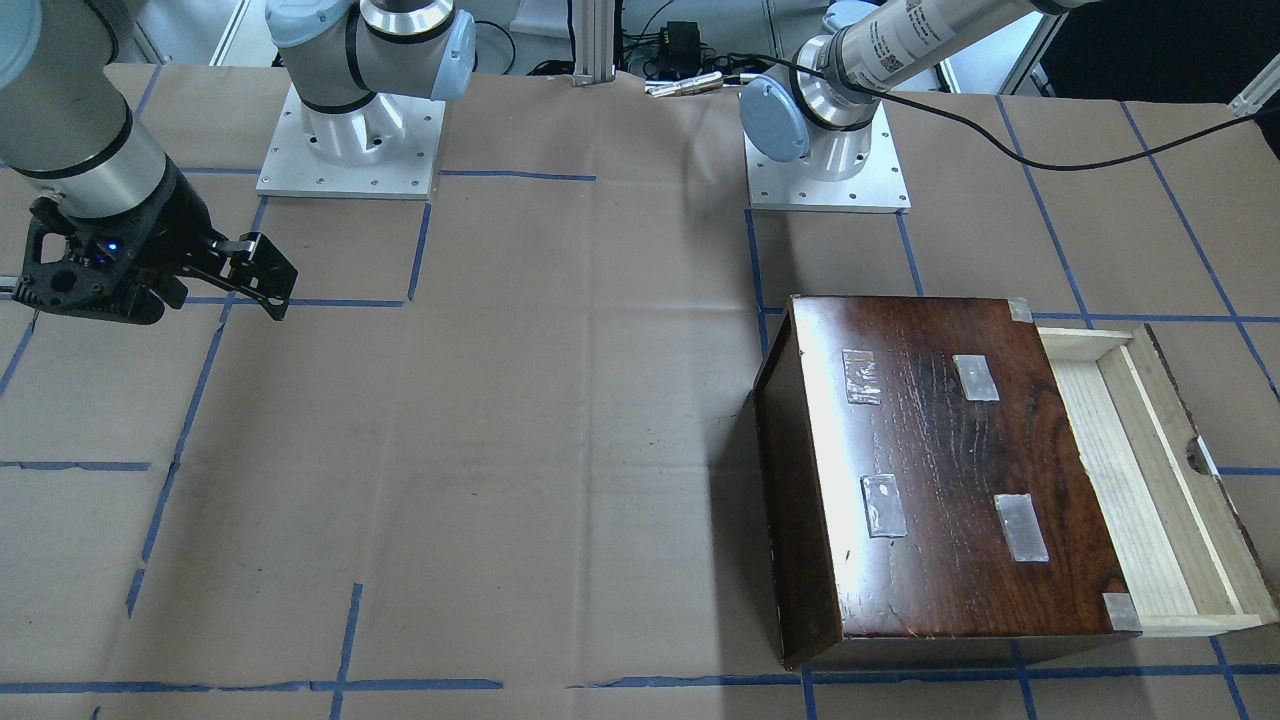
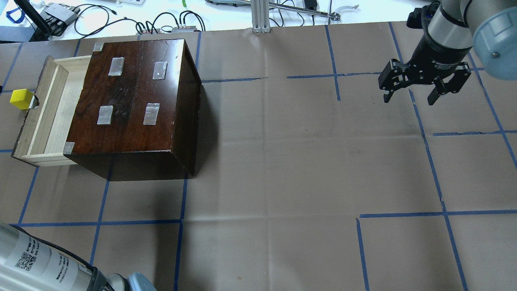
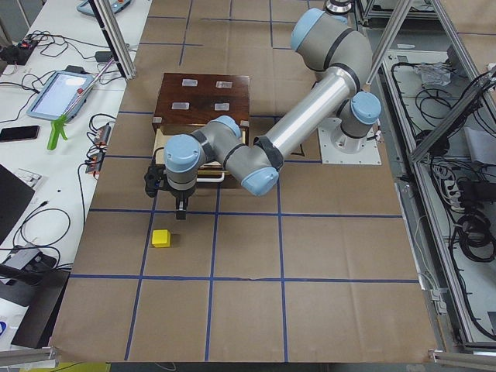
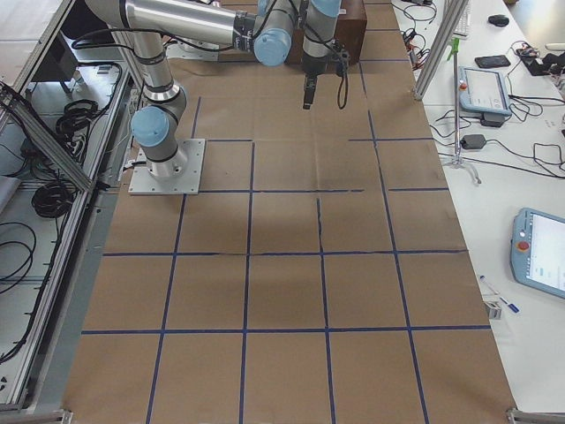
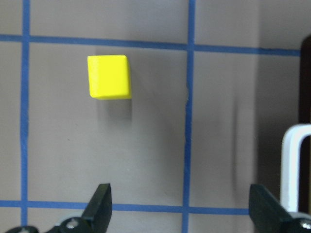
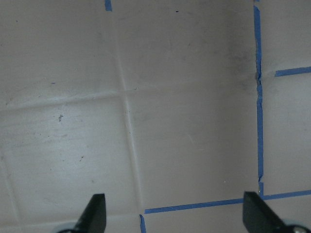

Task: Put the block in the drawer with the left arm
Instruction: 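Release the handle and move the left gripper above the yellow cube, then lower the left gripper and grasp the yellow cube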

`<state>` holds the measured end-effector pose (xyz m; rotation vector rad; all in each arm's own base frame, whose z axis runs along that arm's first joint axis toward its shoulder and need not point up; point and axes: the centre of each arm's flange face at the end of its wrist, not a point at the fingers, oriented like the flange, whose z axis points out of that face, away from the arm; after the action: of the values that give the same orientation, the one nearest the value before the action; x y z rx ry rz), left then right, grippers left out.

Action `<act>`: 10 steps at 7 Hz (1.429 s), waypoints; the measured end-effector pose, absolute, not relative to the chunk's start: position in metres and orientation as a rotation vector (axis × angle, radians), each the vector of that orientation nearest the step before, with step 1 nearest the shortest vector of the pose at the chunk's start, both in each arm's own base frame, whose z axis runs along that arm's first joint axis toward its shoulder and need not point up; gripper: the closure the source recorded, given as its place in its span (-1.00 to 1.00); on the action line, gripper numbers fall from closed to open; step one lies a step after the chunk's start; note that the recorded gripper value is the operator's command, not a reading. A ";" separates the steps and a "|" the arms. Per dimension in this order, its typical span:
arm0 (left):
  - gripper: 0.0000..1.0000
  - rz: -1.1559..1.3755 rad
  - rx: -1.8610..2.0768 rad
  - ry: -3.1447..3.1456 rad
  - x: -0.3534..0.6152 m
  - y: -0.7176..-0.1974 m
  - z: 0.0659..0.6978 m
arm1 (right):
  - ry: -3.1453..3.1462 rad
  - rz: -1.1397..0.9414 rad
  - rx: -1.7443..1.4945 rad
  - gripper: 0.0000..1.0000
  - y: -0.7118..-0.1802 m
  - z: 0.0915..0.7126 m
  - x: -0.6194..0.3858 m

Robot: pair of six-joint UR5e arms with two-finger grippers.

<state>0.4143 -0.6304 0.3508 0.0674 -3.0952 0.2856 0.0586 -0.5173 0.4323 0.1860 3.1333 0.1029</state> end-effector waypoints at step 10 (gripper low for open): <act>-0.97 0.201 0.020 -3.083 0.456 -0.723 0.219 | 3.133 0.105 0.185 -1.00 -0.518 0.432 0.059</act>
<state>0.4557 -0.7226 0.2195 0.0199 -3.0831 0.2009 0.0585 -0.5176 0.4318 0.1850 3.1333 0.1045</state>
